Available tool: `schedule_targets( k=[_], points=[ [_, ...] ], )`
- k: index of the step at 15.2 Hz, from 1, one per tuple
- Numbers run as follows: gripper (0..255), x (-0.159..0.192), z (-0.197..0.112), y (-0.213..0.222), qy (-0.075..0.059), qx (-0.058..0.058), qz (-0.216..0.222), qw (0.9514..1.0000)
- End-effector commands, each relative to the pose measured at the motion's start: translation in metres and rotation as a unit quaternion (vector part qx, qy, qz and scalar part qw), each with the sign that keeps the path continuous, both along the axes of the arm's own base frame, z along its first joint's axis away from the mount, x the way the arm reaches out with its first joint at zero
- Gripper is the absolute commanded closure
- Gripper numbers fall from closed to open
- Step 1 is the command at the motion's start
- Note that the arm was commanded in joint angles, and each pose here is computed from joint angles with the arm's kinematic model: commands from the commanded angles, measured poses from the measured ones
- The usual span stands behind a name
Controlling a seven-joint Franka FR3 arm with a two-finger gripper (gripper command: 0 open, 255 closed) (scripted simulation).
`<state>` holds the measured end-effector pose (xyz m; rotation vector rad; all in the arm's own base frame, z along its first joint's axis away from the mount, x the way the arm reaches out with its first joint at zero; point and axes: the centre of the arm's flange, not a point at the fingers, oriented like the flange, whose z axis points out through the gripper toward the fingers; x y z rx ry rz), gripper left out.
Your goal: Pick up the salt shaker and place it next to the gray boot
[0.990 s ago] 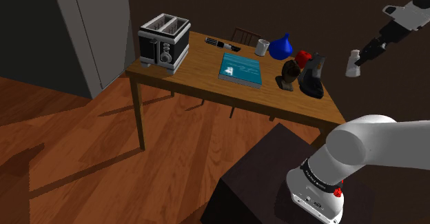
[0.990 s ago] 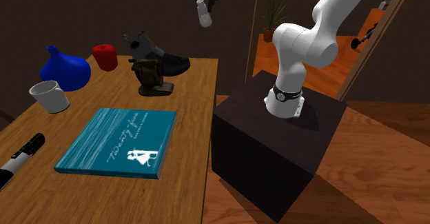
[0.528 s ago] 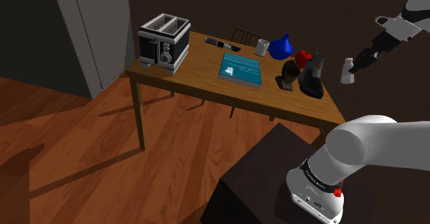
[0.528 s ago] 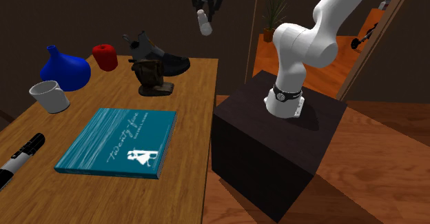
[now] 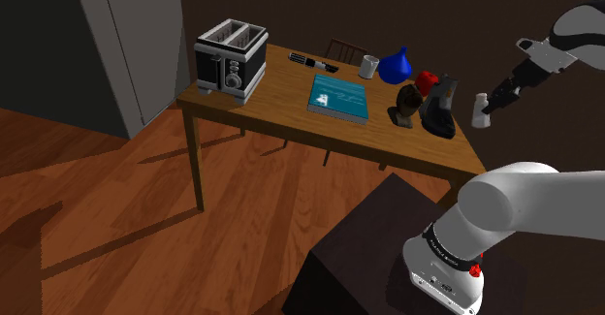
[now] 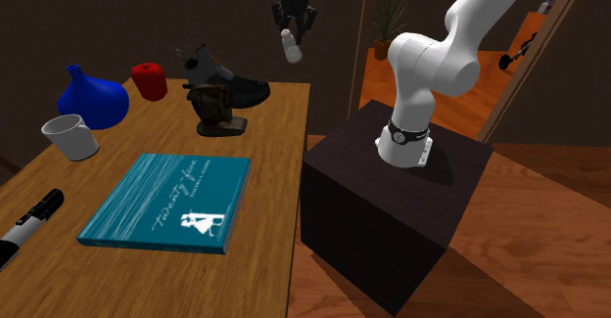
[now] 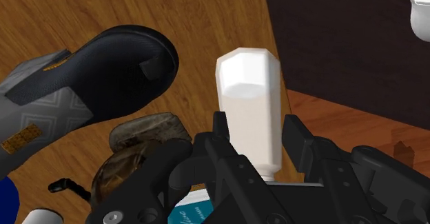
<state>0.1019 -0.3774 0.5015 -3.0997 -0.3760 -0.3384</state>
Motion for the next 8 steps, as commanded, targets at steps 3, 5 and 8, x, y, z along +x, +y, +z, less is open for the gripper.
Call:
schedule_targets(
  k=[3,5,8],
  points=[
    [255,0.000,-0.022,0.000,0.000,0.000,0.000,1.0000],
    [255,0.000,-0.032,0.000,0.000,0.000,0.000,1.0000],
    [255,0.000,-0.048,0.000,0.000,0.000,0.000,1.0000]
  ],
)
